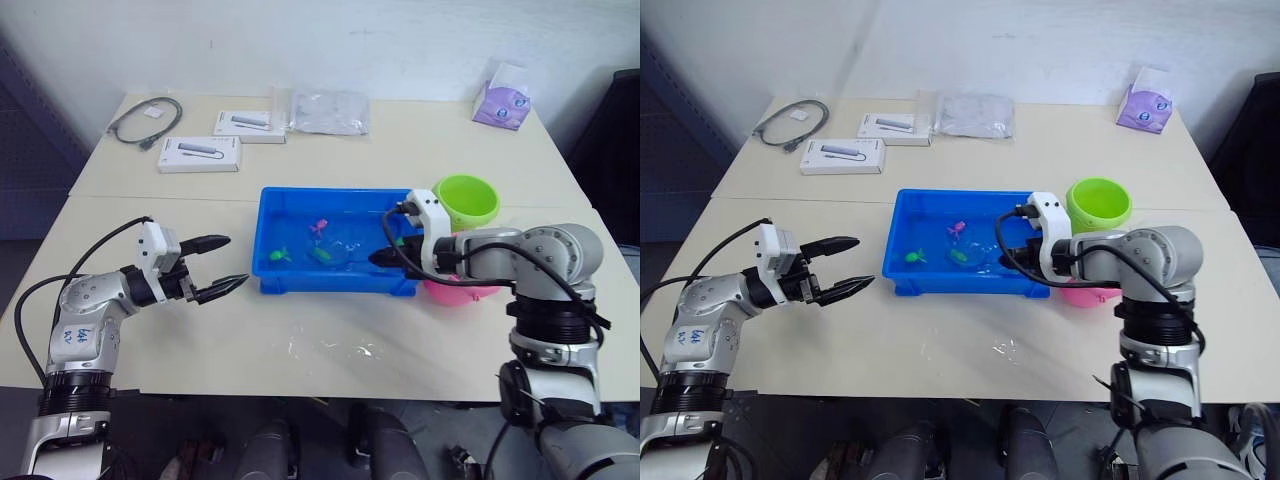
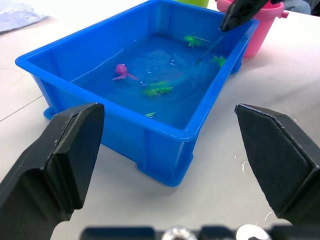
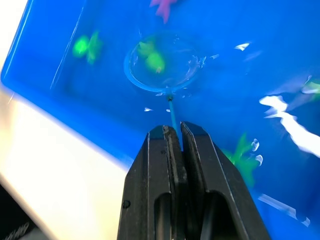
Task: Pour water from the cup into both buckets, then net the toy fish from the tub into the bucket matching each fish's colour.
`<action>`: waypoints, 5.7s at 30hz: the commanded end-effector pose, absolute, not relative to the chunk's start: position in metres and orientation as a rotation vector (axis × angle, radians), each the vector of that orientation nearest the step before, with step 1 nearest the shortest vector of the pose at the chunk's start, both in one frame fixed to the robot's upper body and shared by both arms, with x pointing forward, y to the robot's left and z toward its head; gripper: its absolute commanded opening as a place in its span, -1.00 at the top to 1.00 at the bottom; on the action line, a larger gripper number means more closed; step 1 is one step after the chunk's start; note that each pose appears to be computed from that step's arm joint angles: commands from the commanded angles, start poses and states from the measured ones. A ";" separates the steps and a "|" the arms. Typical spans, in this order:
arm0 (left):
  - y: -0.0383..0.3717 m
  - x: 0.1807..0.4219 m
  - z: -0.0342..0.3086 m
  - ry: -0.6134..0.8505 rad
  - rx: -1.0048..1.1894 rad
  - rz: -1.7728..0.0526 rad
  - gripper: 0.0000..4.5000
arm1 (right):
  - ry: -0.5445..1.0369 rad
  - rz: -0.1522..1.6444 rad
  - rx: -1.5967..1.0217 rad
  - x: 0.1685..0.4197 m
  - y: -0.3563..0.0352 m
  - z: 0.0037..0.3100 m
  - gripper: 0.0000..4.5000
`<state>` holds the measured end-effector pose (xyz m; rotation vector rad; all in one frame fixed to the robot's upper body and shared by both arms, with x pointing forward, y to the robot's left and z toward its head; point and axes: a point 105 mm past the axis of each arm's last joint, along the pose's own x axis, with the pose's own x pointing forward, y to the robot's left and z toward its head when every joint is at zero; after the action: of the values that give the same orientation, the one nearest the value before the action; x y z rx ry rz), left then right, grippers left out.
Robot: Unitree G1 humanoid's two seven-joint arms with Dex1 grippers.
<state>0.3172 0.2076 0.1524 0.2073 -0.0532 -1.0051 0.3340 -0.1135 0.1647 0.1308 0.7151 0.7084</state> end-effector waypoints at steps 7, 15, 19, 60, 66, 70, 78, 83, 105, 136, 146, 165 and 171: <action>0.207 0.316 0.164 -0.097 0.232 -1.002 -1.00 | 0.466 0.588 -0.081 0.348 -0.130 0.199 1.00; 0.204 0.316 0.163 -0.097 0.231 -1.009 -1.00 | 0.388 0.648 -0.408 0.356 -0.115 0.193 1.00; 0.203 0.316 0.163 -0.099 0.232 -1.011 -1.00 | 0.354 0.711 -0.443 0.359 -0.101 0.191 1.00; 0.244 0.313 0.165 -0.042 0.273 -0.915 -1.00 | 0.259 1.010 -0.653 0.353 -0.032 0.179 1.00; 0.239 0.313 0.170 -0.048 0.275 -0.915 -1.00 | 0.267 1.050 -0.629 0.344 -0.036 0.186 1.00; 0.236 0.313 0.173 -0.051 0.273 -0.917 -1.00 | 0.266 1.055 -0.621 0.341 -0.041 0.192 1.00; 0.228 0.315 0.180 -0.061 0.277 -0.928 -1.00 | 0.258 1.039 -0.519 0.343 -0.060 0.206 1.00; 0.223 0.318 0.184 -0.071 0.279 -0.939 -1.00 | 0.267 1.009 -0.479 0.342 -0.080 0.208 1.00; 0.158 0.328 0.205 -0.159 0.242 -1.179 -1.00 | 0.026 0.813 -0.329 0.273 -0.173 0.228 1.00; 0.111 0.333 0.182 -0.151 0.164 -1.423 -1.00 | -0.151 0.245 -1.411 0.203 -0.306 0.174 1.00; 0.111 0.333 0.181 -0.159 0.156 -1.417 -1.00 | -0.220 0.173 -1.735 0.203 -0.324 0.170 1.00; 0.108 0.334 0.182 -0.176 0.160 -1.411 -1.00 | -0.310 0.258 -1.826 0.208 -0.305 0.170 1.00; 0.101 0.331 0.181 -0.183 0.159 -1.437 -1.00 | -0.333 0.225 -1.842 0.216 -0.303 0.175 1.00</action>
<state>0.3351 0.1059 0.1730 0.1294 -0.1357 -1.4153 0.2156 -0.3108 0.1743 -1.8375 -0.2982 0.2050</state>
